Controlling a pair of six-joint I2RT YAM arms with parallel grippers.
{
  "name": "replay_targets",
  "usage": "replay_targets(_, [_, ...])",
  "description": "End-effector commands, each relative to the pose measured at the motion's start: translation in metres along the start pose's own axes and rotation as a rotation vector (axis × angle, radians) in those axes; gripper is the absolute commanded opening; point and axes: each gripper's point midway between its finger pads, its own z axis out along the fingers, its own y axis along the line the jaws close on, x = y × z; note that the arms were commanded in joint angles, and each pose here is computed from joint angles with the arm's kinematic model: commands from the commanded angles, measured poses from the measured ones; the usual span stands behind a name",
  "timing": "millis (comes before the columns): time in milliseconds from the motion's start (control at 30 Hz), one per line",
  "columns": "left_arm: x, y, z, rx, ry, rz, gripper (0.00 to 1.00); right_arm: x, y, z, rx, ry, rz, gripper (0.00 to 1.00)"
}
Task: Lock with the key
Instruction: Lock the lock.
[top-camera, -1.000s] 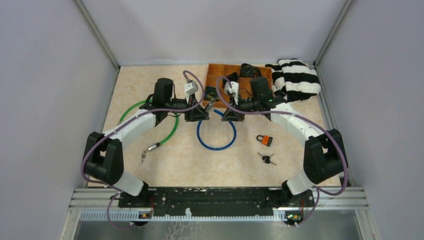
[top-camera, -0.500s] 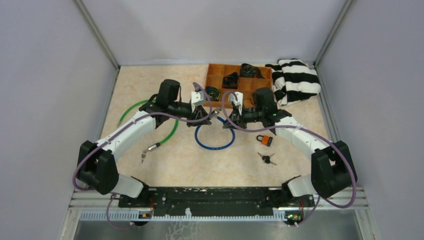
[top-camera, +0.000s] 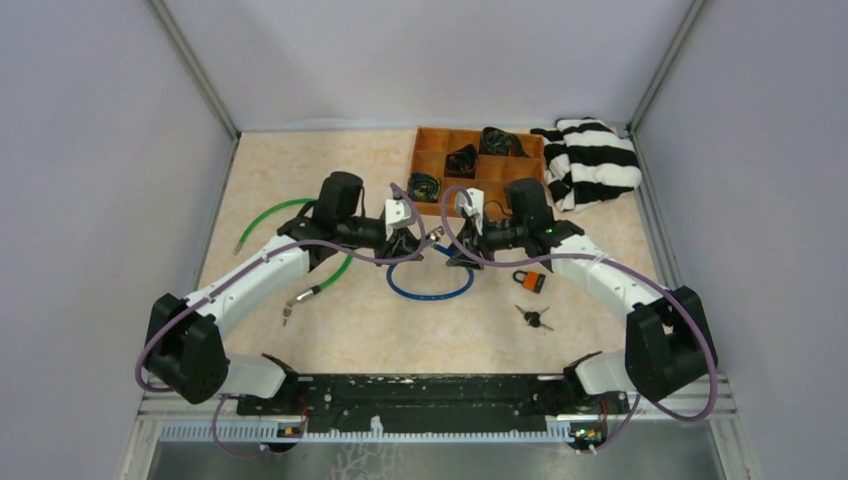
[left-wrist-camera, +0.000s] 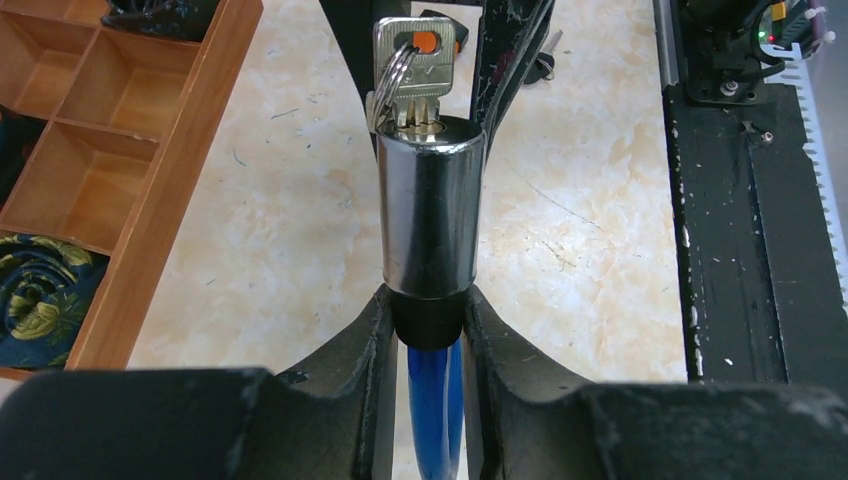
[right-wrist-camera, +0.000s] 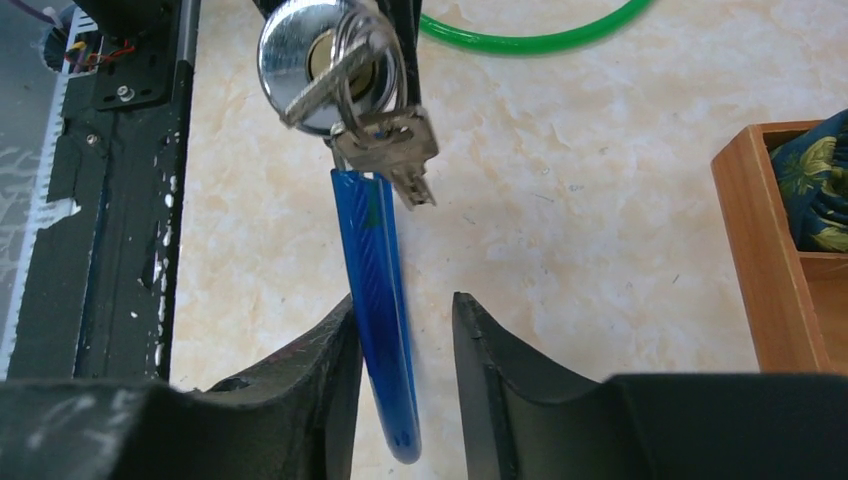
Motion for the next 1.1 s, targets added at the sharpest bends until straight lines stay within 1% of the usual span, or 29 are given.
replay_targets(0, [-0.002, -0.010, -0.001, 0.002, -0.003, -0.035, 0.00, -0.045, -0.007, -0.014, 0.047, -0.010, -0.093, 0.40])
replay_targets(67, [-0.004, -0.009, -0.001, -0.002, -0.005, -0.042, 0.00, -0.045, -0.004, -0.019, 0.059, 0.020, -0.071, 0.46])
replay_targets(200, [-0.005, -0.006, 0.000, -0.014, -0.008, -0.045, 0.00, -0.058, 0.002, -0.033, 0.087, 0.040, -0.049, 0.50])
replay_targets(267, [-0.005, -0.004, 0.000, -0.017, -0.005, -0.048, 0.00, -0.067, 0.005, -0.039, 0.096, 0.048, -0.023, 0.51])
replay_targets(400, [-0.004, -0.004, 0.002, -0.014, -0.006, -0.047, 0.00, -0.095, 0.008, -0.046, 0.102, 0.018, 0.029, 0.52])
replay_targets(600, [-0.005, -0.003, 0.002, -0.016, -0.007, -0.047, 0.00, -0.120, 0.009, -0.043, 0.073, -0.030, 0.164, 0.53])
replay_targets(700, [-0.005, -0.002, 0.002, -0.020, -0.006, -0.045, 0.00, -0.123, 0.009, -0.039, 0.054, -0.031, 0.208, 0.52])
replay_targets(767, [-0.005, -0.002, 0.002, -0.020, -0.007, -0.044, 0.00, -0.123, 0.007, -0.037, 0.048, -0.032, 0.228, 0.49])
replay_targets(933, [-0.004, -0.002, 0.002, -0.024, -0.006, -0.041, 0.00, -0.123, 0.005, -0.031, 0.028, -0.033, 0.253, 0.42])
replay_targets(1067, [-0.005, -0.003, 0.002, -0.022, -0.008, -0.040, 0.00, -0.122, 0.005, -0.028, 0.019, -0.029, 0.256, 0.40])
